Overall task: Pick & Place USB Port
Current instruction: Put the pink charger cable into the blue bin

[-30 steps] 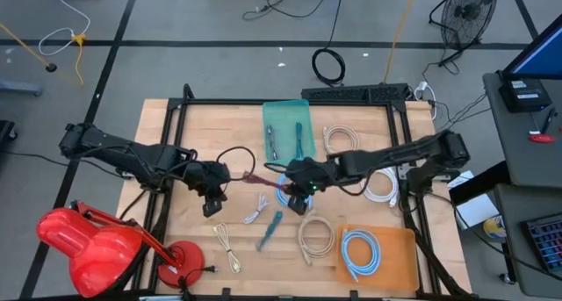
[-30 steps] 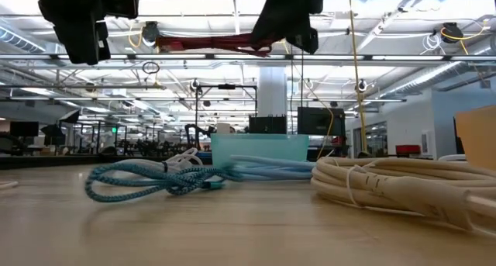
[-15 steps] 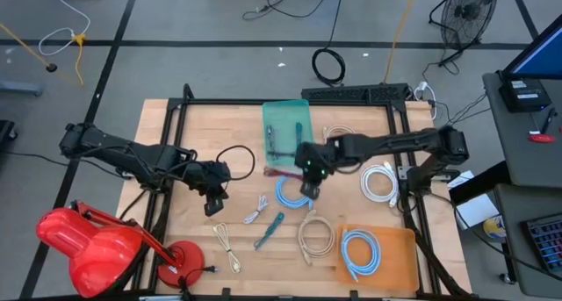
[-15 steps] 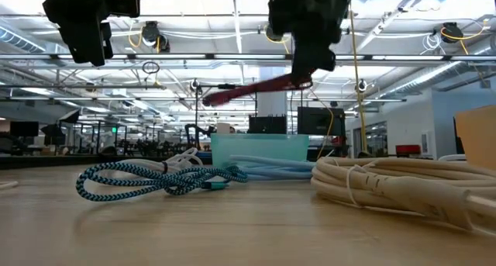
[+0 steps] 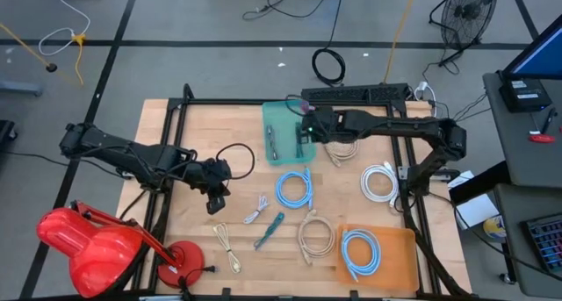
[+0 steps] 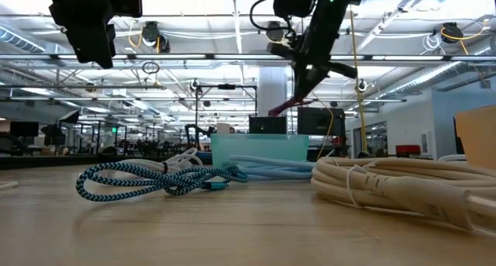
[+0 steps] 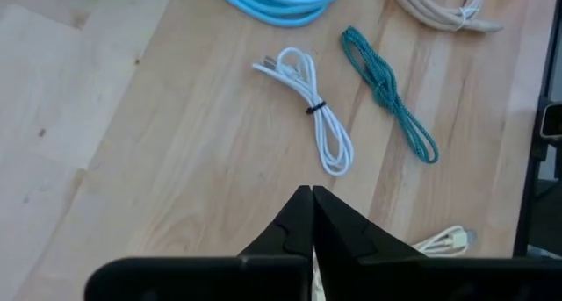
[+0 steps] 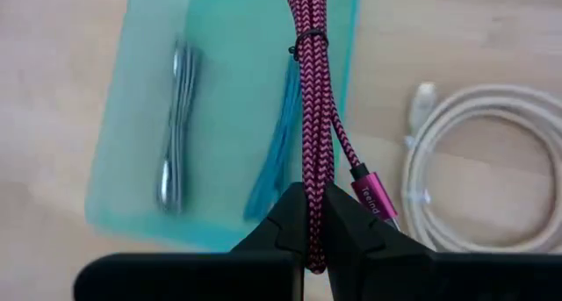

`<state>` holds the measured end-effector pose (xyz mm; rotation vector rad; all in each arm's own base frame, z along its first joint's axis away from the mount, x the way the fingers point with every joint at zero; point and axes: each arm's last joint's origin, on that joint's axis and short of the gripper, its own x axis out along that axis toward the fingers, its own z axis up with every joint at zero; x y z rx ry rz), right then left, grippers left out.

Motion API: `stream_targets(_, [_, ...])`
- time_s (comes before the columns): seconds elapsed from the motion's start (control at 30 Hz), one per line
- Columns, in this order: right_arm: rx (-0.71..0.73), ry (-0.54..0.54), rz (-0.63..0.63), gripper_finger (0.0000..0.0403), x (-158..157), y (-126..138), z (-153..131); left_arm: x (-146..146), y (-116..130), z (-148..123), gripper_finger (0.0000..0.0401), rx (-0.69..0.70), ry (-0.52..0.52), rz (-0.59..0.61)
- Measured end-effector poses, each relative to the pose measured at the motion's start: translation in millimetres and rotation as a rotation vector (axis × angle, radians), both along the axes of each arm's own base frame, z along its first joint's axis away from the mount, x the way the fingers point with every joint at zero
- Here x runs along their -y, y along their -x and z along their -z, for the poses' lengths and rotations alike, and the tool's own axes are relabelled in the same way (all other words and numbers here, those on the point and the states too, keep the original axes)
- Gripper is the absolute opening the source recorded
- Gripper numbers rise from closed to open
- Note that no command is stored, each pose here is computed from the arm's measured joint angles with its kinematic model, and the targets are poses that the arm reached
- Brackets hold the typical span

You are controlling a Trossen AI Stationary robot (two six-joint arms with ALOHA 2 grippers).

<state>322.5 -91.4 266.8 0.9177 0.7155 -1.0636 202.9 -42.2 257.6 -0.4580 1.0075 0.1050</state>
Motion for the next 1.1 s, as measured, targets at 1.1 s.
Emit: stream_targets(1.1, [-0.096, -0.056, -0.127, 0.0008, -2, -119, 42, 12, 1, -1, 0.0007, 0.016, 0.004, 0.02])
